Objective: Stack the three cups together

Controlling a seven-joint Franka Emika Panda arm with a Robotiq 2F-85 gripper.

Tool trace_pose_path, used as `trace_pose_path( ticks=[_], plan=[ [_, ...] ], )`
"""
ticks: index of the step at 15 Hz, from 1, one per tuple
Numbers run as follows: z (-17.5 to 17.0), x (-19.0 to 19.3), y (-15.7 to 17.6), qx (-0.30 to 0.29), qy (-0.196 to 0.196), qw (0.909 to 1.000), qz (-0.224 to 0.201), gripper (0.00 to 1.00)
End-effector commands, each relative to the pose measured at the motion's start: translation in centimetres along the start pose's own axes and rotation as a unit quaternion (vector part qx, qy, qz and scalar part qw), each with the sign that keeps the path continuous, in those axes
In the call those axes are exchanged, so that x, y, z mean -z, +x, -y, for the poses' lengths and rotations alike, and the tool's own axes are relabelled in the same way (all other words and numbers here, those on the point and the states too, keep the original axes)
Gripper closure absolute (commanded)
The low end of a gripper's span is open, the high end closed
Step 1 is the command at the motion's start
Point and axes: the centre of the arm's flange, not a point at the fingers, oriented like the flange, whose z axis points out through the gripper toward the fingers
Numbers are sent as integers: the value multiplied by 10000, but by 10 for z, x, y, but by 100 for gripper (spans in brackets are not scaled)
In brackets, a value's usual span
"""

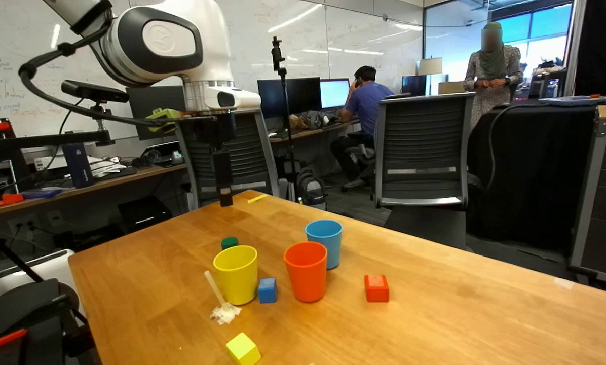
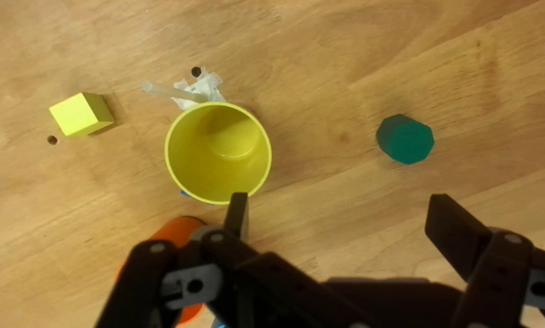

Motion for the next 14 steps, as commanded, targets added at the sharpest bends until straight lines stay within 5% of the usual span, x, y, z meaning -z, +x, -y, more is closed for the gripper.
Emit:
trace_pose_path(
  ticks=[1,14],
  plan=[
    [-15,-15,-1,-74,125,9998,-150,0],
    [-25,-68,0,-132,139,9992,-359,0]
  ],
)
